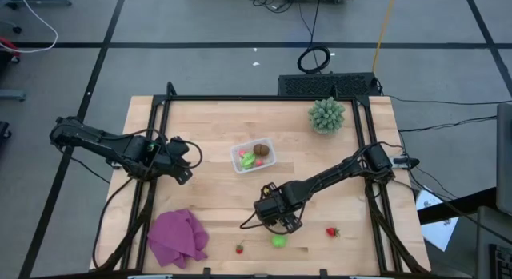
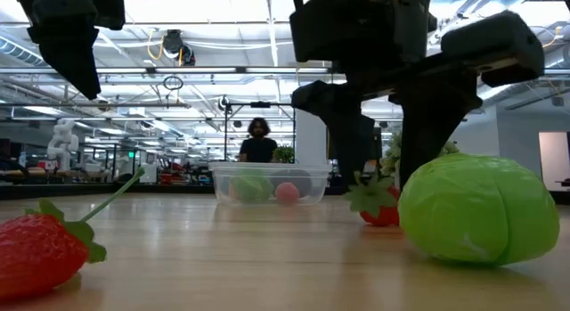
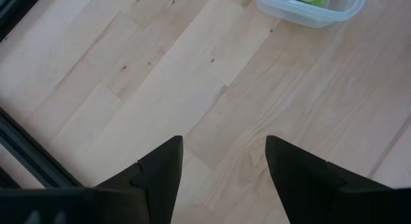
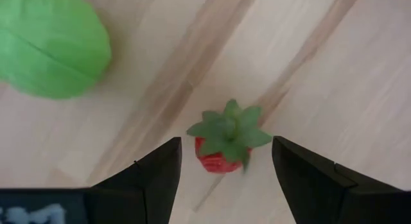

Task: Pick and placing Produce into tupperware
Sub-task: Put the top red strawberry into the transparent container

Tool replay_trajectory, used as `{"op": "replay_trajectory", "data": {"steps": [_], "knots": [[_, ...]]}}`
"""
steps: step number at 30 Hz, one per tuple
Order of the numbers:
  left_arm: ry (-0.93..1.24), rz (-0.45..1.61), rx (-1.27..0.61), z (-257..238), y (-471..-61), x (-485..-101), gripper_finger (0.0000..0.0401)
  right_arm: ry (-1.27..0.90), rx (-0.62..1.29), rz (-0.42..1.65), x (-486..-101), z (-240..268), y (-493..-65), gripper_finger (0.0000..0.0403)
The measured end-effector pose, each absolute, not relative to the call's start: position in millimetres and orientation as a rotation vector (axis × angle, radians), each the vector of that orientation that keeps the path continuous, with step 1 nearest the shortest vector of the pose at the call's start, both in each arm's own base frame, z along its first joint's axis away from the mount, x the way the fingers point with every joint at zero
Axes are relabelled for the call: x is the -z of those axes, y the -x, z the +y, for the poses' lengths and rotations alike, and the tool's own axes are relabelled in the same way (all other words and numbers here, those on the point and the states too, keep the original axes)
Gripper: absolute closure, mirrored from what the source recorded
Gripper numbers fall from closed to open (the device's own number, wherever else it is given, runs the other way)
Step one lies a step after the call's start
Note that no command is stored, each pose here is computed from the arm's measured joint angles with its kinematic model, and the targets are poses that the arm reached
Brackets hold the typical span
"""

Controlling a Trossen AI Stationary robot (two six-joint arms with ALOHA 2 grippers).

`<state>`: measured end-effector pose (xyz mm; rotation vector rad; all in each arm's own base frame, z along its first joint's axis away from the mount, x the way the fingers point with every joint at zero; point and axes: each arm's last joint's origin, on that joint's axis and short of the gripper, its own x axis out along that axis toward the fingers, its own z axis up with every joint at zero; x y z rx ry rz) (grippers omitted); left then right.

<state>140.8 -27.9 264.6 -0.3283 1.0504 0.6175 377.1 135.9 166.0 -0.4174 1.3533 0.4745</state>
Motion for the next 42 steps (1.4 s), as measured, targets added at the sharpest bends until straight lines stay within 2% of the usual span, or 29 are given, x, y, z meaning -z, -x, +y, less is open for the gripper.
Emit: {"op": "replay_trajectory", "data": {"steps": [14, 29, 42], "knots": [[0.331, 1.023, -0.593, -28.9, -144.2, -265.7, 0.0174, 0.373, -0.439, 1.365, -151.0, 133.7, -372.4, 0.017], [0.326, 1.025, -0.59, -28.9, -144.2, -265.7, 0.0174, 0.349, -0.422, 1.344, -151.0, 134.4, -374.5, 0.0172], [0.327, 1.024, -0.59, -28.9, -144.3, -265.7, 0.0173, 0.345, -0.419, 1.339, -151.1, 134.6, -375.0, 0.024]]}}
